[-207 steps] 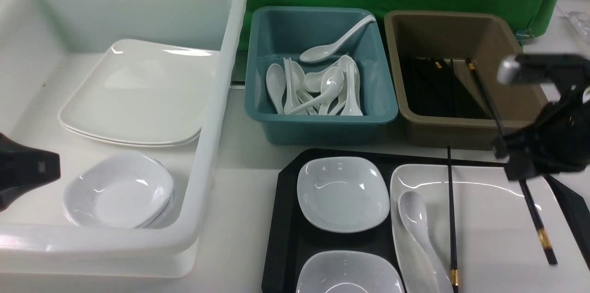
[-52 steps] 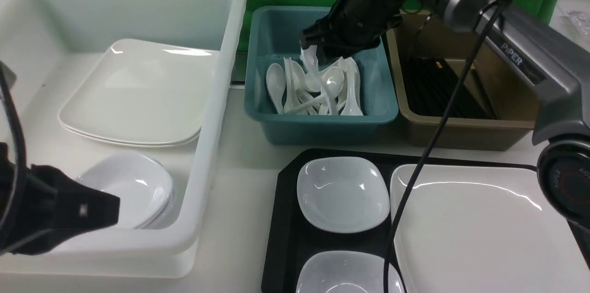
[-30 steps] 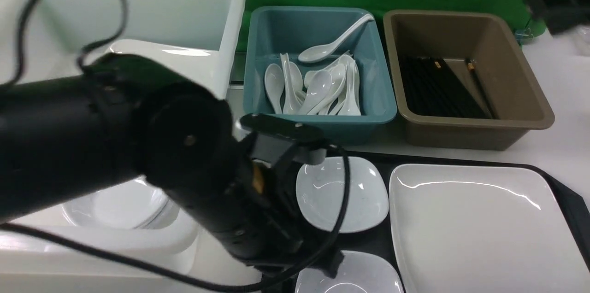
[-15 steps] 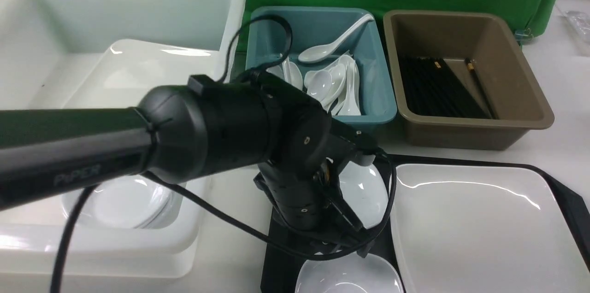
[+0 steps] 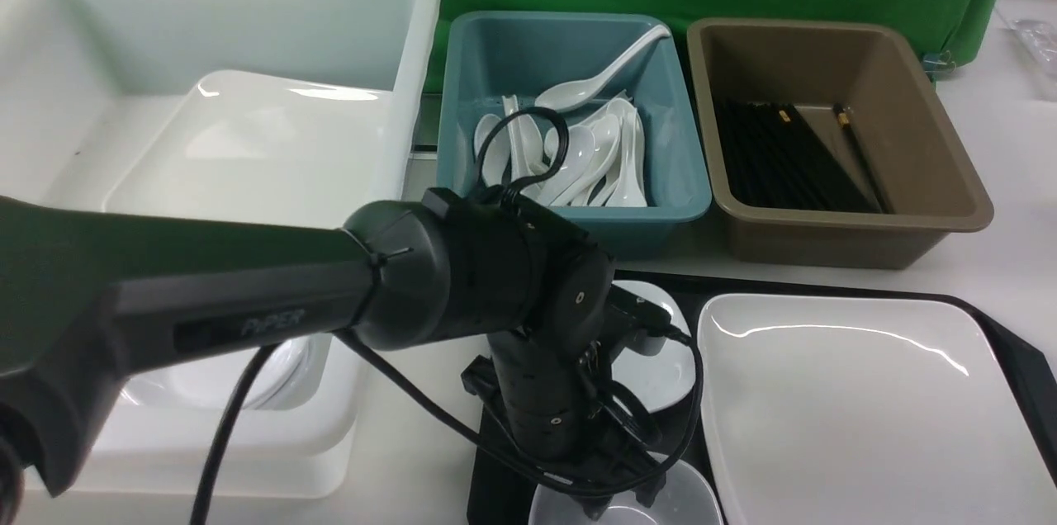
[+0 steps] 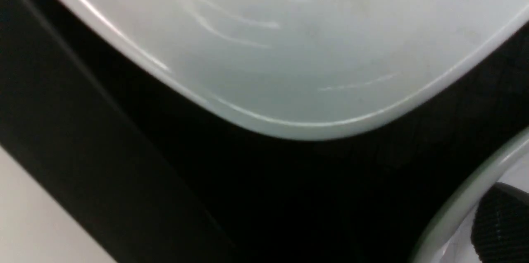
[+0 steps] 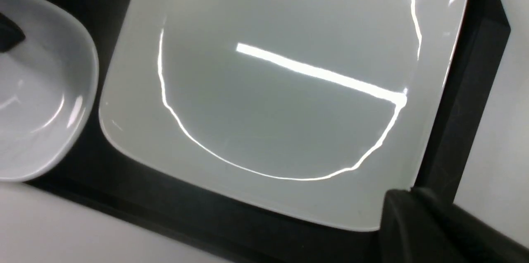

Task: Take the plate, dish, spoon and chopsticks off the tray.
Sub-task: Use the left arm to grab a small plate from the dinner plate, then use the left arm to put the small plate into the large storage box on the left

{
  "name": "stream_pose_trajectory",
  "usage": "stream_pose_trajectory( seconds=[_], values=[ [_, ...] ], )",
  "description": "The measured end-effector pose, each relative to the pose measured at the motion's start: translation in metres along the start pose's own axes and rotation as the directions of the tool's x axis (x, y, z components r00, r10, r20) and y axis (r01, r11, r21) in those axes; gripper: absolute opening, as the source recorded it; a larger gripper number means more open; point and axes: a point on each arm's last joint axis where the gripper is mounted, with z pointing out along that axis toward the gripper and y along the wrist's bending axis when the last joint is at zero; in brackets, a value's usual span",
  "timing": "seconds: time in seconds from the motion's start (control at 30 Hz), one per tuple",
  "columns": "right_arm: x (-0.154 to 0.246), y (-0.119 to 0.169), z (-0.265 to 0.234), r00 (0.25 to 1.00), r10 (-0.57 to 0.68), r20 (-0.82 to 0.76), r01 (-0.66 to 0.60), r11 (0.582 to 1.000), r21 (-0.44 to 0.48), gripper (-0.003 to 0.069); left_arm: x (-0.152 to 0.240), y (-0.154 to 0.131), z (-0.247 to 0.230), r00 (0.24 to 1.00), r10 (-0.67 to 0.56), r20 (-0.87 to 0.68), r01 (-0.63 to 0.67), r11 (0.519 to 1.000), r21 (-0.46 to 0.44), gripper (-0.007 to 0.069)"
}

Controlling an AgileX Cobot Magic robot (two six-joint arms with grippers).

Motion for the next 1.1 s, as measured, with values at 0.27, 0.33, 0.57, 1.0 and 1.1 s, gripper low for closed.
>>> stream_pose_trajectory(
  seconds=[0.27,0.33,0.57,1.0,1.1],
  values=[
    [-0.001,0.0,0.0,1.0,0.001,0.016,-0.001,1.0,-0.001,0.0019,0.005,0.0,-0.009,0.997,-0.054,-0.048,0.054,0.999,-0.01,0.0181],
    [-0.001,0.0,0.0,1.0,0.001,0.016,-0.001,1.0,-0.001,0.002,0.006,-0.001,-0.016,0.998,-0.054,-0.032,0.053,0.999,-0.009,0.0166],
    [-0.002,0.0,0.0,1.0,0.001,0.017,-0.001,1.0,-0.001,0.0024,0.012,-0.004,-0.078,0.989,-0.053,0.14,0.05,0.998,0.025,0.0026],
    [-0.002,0.0,0.0,1.0,0.001,0.02,-0.001,1.0,-0.001,0.0034,0.066,0.071,-0.221,0.796,-0.332,0.506,0.293,0.943,0.158,0.0022],
    [-0.002,0.0,0.0,1.0,0.002,0.027,-0.002,1.0,-0.002,0.0035,0.096,0.107,-0.249,0.704,-0.423,0.571,0.419,0.896,0.146,0.0022]
  ],
)
